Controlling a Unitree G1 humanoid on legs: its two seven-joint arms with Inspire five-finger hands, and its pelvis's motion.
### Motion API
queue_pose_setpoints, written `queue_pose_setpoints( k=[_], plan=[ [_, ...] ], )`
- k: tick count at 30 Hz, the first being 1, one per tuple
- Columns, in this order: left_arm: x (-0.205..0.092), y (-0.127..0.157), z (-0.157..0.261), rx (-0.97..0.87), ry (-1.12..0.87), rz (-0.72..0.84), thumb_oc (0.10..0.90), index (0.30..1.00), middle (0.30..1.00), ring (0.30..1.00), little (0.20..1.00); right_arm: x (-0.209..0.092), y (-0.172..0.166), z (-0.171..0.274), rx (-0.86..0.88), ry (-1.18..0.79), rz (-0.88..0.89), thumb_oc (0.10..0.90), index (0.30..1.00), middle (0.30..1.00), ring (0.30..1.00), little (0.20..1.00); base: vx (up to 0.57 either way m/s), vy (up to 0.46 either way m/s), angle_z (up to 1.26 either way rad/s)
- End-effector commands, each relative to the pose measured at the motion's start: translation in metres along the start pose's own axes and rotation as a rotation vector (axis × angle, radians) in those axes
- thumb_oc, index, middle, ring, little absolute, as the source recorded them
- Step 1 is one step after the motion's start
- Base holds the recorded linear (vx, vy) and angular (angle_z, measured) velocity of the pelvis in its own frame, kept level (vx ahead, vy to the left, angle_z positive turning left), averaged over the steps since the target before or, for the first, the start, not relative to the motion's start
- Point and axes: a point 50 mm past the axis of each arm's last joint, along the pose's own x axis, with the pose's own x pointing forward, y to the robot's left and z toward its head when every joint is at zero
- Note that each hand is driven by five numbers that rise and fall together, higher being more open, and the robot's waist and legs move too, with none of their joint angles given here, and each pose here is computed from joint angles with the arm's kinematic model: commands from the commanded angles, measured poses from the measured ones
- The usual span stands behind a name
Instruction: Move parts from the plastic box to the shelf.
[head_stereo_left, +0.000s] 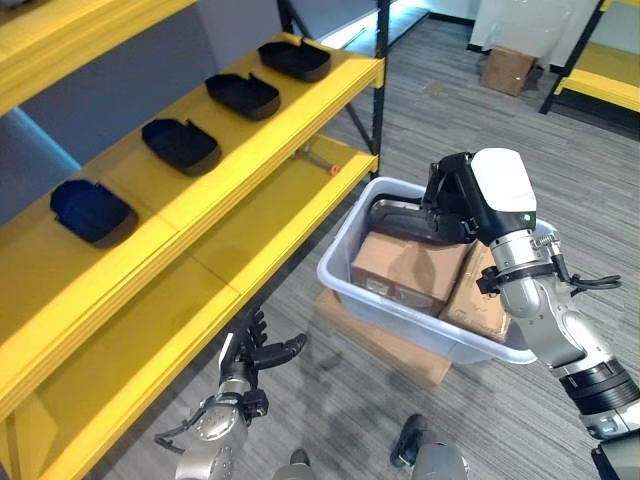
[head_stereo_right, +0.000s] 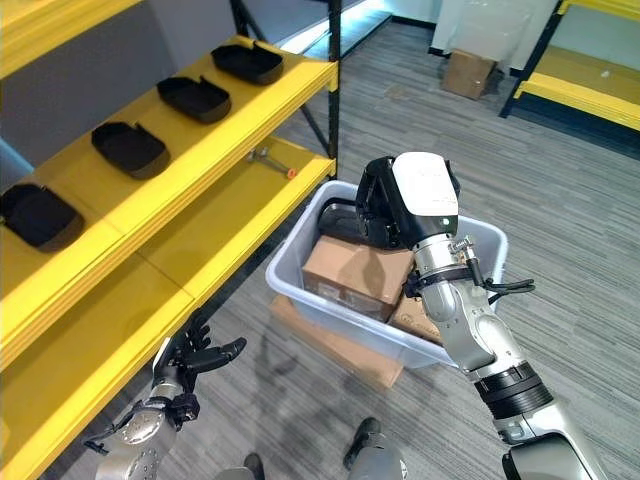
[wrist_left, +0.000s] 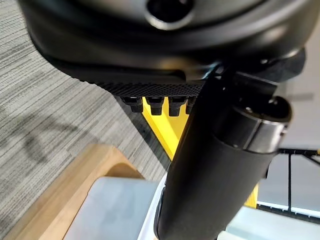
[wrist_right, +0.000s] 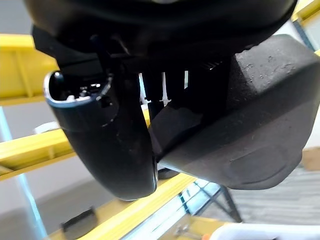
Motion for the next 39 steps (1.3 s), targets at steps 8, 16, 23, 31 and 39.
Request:
queue_pose_setpoints(
  k=[8, 16, 23, 31, 39],
  plan=[
    [-0.005, 0.014, 0.037, 0.035, -0.194, 0.012, 0.900, 1.000, 1.000, 1.000, 1.000, 0.041, -0.042, 0.042, 0.042, -0.182, -0.252, 0.400, 0.300, 0.300, 0.300, 0.300, -0.05, 0.096, 0.07],
    [-0.004, 0.013, 0.041, 0.027, -0.211, 0.023, 0.900, 1.000, 1.000, 1.000, 1.000, 0.046, -0.038, 0.046, 0.048, -0.179, -0.241, 0.400, 0.300, 0.300, 0.300, 0.300, -0.02, 0.088, 0.00],
    [0.000, 0.015, 0.052, 0.052, -0.251, 0.029, 0.900, 1.000, 1.000, 1.000, 1.000, 0.047, -0.036, 0.046, 0.037, -0.173, -0.239, 0.400, 0.300, 0.300, 0.300, 0.300, -0.07, 0.179, 0.06],
    [0.007, 0.005, 0.054, 0.082, -0.250, -0.017, 0.900, 1.000, 1.000, 1.000, 1.000, 0.039, -0.039, 0.038, 0.048, -0.167, -0.222, 0.400, 0.300, 0.300, 0.300, 0.300, 0.00, 0.178, 0.44],
    [0.007, -0.004, 0.042, 0.107, -0.195, -0.068, 0.900, 1.000, 1.000, 1.000, 1.000, 0.029, -0.042, 0.033, 0.087, -0.178, -0.215, 0.400, 0.300, 0.300, 0.300, 0.300, 0.03, 0.013, 0.67]
  ],
)
